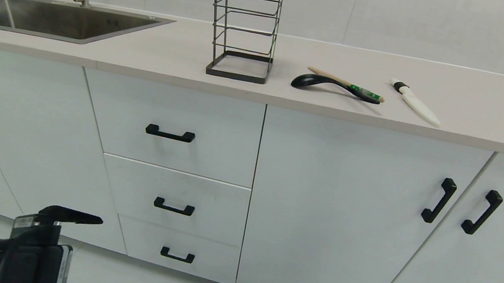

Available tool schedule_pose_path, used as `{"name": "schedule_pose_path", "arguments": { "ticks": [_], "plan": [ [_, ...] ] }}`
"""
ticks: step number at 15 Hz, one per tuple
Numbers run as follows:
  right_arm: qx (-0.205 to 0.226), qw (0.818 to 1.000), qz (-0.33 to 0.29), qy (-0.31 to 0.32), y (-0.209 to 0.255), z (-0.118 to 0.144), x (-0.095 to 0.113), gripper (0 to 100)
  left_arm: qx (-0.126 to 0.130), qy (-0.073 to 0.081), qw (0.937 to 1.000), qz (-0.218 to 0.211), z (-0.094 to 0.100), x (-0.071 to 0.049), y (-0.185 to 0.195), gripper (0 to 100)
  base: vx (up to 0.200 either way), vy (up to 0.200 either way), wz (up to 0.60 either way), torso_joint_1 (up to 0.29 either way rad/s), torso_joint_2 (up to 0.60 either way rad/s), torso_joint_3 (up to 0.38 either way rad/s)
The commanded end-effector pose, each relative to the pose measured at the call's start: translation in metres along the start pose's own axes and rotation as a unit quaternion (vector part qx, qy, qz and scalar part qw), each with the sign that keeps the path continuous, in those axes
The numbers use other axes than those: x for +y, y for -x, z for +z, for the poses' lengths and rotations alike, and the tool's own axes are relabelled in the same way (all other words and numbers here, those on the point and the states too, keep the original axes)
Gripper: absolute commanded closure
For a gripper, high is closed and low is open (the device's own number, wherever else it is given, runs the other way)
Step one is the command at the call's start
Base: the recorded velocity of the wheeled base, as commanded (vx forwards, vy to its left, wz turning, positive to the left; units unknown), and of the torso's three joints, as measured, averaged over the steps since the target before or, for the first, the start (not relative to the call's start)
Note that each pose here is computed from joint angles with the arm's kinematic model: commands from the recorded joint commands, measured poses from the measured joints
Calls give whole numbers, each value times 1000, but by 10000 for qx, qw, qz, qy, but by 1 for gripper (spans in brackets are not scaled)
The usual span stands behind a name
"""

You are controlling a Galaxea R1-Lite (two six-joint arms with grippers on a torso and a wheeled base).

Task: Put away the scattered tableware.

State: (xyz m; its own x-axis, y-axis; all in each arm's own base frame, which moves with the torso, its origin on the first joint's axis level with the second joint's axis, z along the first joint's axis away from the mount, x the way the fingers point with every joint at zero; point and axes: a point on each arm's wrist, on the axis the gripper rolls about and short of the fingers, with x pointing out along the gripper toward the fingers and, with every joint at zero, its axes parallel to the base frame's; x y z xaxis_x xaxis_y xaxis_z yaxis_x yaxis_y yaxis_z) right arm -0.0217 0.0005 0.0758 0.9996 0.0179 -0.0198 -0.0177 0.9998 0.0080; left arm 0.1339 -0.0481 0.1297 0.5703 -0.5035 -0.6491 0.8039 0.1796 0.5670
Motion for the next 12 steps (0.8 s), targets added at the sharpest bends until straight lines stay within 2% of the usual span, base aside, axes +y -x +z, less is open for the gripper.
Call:
{"name": "schedule_pose_path", "arguments": {
  "ticks": [1, 4, 8, 9, 11, 12],
  "plan": [
    [8, 10000, 3, 0, 0, 0, 0, 100, 175, -17, 9993, -343, -1, 2, -22, 0, 0, 0, 0, 0, 0, 0],
    [8, 10000, 3, 0, 0, 0, 0, 100, 356, -43, 9985, -424, -2, 7, -43, 0, 0, 0, 0, 0, 0, 0],
    [8, 10000, 3, 0, 0, 0, 0, 100, 795, -33, 9953, -559, -11, 10, -76, 0, 0, 0, 0, 0, 0, 0],
    [8, 10000, 3, 0, 0, 0, 0, 100, 798, -31, 9952, -566, -11, 10, -76, 0, 0, 0, 0, 0, 0, 0],
    [8, 10000, 3, 0, 0, 0, 0, 100, 789, -92, 9952, -577, -10, 20, -101, 0, 0, 0, 0, 0, 0, 0],
    [8, 10000, 3, 0, 0, 0, 0, 100, 803, -73, 9950, -593, -11, 23, -107, 0, 0, 0, 0, 0, 0, 0]
  ]
}}
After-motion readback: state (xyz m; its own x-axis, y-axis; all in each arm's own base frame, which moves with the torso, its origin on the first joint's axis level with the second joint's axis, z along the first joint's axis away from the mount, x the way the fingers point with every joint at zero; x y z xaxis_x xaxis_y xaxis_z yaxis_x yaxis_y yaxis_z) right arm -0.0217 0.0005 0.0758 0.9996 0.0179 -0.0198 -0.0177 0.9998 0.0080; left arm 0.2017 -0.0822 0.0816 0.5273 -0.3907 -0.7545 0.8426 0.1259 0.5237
